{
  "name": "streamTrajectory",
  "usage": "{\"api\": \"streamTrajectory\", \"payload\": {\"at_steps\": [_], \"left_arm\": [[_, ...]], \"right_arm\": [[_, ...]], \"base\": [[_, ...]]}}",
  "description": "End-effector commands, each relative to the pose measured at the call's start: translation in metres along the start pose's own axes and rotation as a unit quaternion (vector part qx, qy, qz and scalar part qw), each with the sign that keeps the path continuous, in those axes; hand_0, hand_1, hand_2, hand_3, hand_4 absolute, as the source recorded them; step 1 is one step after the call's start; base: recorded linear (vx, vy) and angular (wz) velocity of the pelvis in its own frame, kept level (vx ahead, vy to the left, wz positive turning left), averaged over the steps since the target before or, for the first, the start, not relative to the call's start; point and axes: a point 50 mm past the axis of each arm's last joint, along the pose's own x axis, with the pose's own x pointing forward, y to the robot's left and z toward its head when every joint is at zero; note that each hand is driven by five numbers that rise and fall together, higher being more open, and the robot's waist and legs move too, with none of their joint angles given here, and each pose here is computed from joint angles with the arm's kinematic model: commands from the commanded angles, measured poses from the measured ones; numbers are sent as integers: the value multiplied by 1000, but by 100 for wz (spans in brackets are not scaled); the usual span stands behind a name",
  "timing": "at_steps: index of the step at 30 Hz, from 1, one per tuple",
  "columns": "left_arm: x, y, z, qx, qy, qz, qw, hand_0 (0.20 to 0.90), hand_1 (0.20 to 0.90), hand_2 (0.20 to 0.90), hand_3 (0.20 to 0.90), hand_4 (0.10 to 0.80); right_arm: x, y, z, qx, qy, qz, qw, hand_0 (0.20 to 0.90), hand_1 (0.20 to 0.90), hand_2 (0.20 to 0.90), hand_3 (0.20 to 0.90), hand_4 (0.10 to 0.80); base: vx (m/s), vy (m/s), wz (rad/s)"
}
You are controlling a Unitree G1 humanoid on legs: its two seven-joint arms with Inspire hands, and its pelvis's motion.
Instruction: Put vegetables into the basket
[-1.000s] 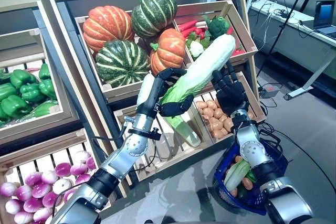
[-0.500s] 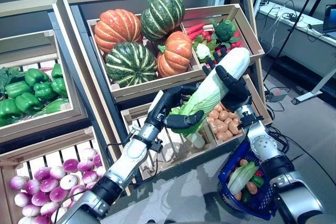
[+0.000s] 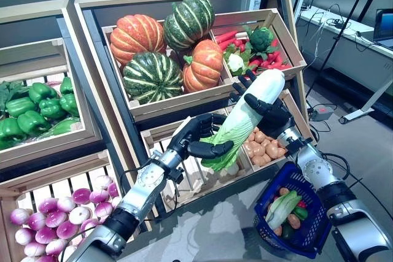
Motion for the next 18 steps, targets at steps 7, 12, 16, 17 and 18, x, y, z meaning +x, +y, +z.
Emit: {"api": "streamTrajectory", "payload": {"at_steps": [7,12,16,17,18], "left_arm": [[7,-51,-9,72,20,-181,981,300,300,300,300,400],[7,-44,-9,76,17,-156,985,328,328,328,328,419],[7,-38,-11,78,23,-129,988,900,900,900,900,800],[7,-36,-11,77,26,-125,989,900,900,900,900,800],[6,-35,-13,78,31,-122,989,900,900,900,900,800]], "right_arm": [[73,92,49,-17,-87,231,969,300,300,300,300,400],[71,86,48,-9,-91,215,972,300,300,300,300,400],[69,80,47,-7,-98,198,975,300,300,300,300,400],[68,78,48,-8,-100,192,976,300,300,300,300,400],[67,76,49,-11,-102,185,977,300,300,300,300,400]], "base": [[0,0,0],[0,0,0],[0,0,0],[0,0,0],[0,0,0]]}}
